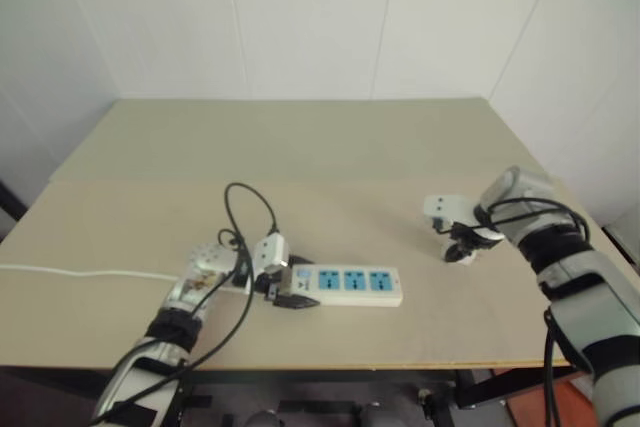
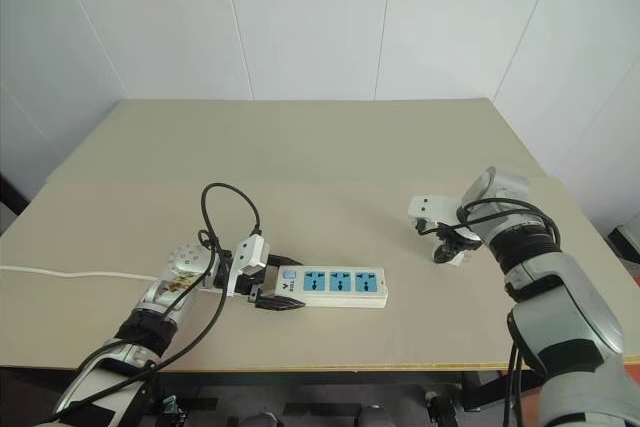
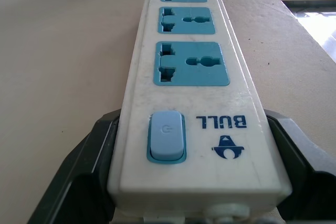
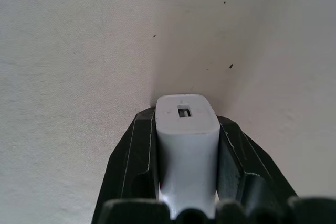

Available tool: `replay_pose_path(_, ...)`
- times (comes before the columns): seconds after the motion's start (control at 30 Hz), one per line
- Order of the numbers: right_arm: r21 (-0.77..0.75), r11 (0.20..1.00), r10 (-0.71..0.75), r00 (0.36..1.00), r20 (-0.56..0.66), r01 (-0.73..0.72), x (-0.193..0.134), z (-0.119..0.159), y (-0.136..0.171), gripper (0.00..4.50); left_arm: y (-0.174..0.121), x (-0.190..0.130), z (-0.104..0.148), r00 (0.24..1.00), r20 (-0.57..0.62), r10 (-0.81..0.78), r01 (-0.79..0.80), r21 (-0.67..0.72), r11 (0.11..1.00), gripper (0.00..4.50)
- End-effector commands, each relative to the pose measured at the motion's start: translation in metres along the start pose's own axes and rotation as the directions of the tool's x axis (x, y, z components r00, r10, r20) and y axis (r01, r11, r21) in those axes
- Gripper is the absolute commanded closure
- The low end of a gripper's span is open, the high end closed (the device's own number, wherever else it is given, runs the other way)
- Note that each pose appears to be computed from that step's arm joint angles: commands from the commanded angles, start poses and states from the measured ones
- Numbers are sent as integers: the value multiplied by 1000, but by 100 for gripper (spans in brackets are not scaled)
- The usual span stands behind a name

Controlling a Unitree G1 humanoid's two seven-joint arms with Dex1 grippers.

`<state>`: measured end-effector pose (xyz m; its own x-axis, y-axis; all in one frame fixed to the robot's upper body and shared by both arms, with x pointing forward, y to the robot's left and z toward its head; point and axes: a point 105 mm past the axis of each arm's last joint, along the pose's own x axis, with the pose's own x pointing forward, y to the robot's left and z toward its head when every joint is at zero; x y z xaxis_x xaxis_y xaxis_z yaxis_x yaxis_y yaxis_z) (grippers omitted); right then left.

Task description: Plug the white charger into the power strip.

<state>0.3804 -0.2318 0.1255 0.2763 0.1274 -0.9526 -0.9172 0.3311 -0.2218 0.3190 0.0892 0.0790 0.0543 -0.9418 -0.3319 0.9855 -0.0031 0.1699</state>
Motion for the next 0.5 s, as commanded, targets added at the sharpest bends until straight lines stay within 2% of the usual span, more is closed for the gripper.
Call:
replay_pose_path(0.03, 22, 1000, -16, 1000, -18, 16, 0, -8, 0, 333, -3, 1, -7, 998, -53, -35, 35, 2, 999, 119)
replay_pose_path(0.17, 29, 997, -74, 996, 51, 73, -18, 2, -10, 333, -3, 0, -7, 998, -56, -41, 41, 3, 999, 119)
replay_pose_path(0.27, 15, 993, -114, 975, 192, 114, -46, 23, -14, 333, -3, -1, -7, 997, -60, -46, 47, 5, 999, 119)
replay_pose_path(0.37, -8, 993, -99, 884, 457, 115, -79, 59, -7, 333, -1, -2, -6, 997, -65, -48, 49, 6, 999, 119)
replay_pose_path(0.43, -8, 995, -79, 806, 587, 104, -98, 75, 2, 333, 0, -2, -6, 996, -68, -53, 54, 7, 999, 119)
replay_pose_path(0.5, -17, 995, -62, 743, 666, 99, -107, 84, 11, 333, 0, -1, -6, 996, -71, -60, 60, 8, 998, 119)
